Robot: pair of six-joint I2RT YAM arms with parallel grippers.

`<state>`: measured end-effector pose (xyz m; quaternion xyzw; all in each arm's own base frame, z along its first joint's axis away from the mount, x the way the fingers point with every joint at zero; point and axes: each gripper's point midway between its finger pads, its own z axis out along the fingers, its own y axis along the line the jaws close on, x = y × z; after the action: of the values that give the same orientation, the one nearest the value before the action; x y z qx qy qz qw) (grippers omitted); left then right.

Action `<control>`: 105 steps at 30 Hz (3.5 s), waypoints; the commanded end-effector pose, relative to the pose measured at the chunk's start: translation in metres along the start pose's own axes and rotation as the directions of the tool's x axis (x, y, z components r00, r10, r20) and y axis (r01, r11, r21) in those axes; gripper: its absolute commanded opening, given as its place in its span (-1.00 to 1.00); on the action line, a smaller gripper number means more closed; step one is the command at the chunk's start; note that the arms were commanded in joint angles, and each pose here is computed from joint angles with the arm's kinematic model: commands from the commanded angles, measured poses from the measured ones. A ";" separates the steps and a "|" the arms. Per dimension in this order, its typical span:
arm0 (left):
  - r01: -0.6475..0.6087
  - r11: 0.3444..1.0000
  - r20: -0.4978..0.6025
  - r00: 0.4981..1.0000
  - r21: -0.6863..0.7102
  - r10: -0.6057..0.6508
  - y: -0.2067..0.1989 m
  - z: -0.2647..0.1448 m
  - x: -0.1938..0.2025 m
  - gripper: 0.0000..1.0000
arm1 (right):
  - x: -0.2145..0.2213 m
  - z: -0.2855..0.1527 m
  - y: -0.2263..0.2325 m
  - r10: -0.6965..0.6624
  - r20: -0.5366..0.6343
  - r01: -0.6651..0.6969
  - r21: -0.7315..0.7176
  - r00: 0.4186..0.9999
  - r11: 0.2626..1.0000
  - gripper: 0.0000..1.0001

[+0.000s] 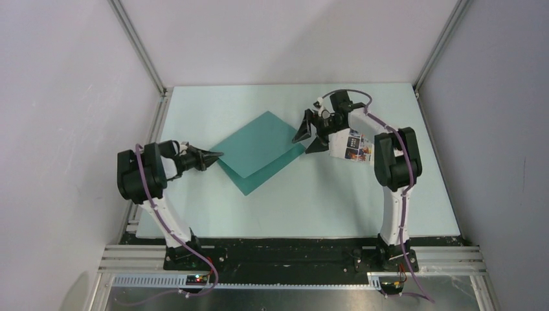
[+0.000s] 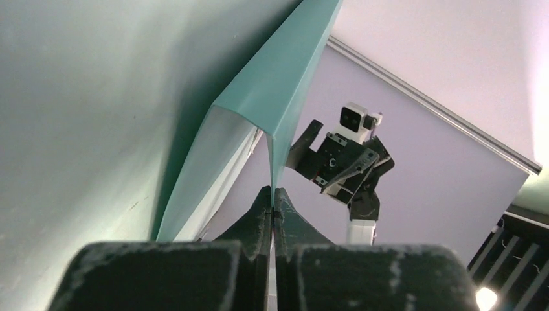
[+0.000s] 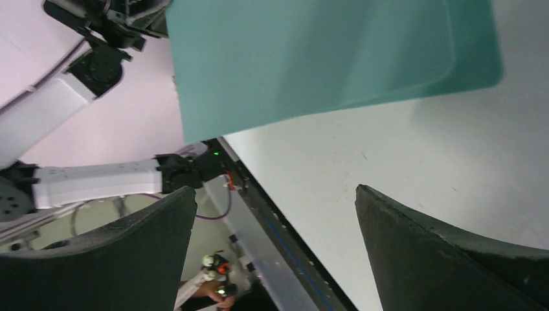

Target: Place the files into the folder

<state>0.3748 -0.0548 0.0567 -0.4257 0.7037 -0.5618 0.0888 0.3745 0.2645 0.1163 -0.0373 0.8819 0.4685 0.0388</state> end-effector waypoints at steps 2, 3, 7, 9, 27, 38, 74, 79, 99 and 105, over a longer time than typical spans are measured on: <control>0.026 0.999 -0.028 0.999 0.027 -0.025 -0.014 -0.001 0.013 -1.00 | -0.008 0.020 0.035 0.074 -0.040 -0.080 -0.166 0.996 0.983 0.93; 0.025 0.999 -0.031 0.999 0.026 -0.024 -0.013 -0.001 0.016 -1.00 | -0.010 0.026 0.032 0.080 -0.037 -0.084 -0.158 0.996 0.984 0.93; 0.017 1.000 -0.038 0.999 0.025 -0.016 -0.013 -0.002 0.025 -1.00 | -0.018 0.040 0.030 0.103 -0.031 -0.106 -0.136 0.994 0.985 0.92; 0.013 1.000 -0.040 0.999 0.025 -0.012 -0.014 -0.003 0.029 -1.00 | -0.022 0.045 0.028 0.106 -0.022 -0.108 -0.115 0.994 0.988 0.92; -0.407 0.883 -0.127 0.913 -0.233 0.387 0.012 -0.020 0.055 0.46 | -0.072 0.054 0.058 -0.026 0.047 0.036 -0.224 0.999 0.974 0.79; -0.698 0.609 -0.177 0.700 -0.378 0.692 -0.030 -0.072 0.060 0.50 | -0.100 0.050 0.087 -0.090 0.105 0.116 -0.287 0.990 0.951 0.84; -0.650 -0.640 -0.596 -0.340 -0.410 0.728 -0.119 0.075 0.121 -0.17 | -0.118 0.051 0.133 -0.093 0.118 0.134 -0.413 0.989 0.901 0.89; -0.650 -0.642 -0.573 -0.367 -0.406 0.733 -0.134 0.077 0.124 -0.99 | -0.122 0.045 0.116 -0.067 0.122 0.109 -0.384 0.990 0.917 0.93; -0.911 0.258 -0.089 0.300 -0.321 0.950 -0.201 0.040 0.130 -1.00 | -0.105 -0.054 0.067 -0.121 0.236 0.178 -0.242 0.964 0.954 0.83; -0.725 0.566 -0.041 0.629 -0.391 0.777 -0.148 0.014 0.055 -1.00 | -0.098 -0.022 0.048 -0.195 0.210 0.214 -0.070 0.958 0.974 0.77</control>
<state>0.4361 -0.1204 0.2266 -0.0392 0.9063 -0.2235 0.3567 0.4659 0.2731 0.1895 -0.0448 0.8134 0.5621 0.1426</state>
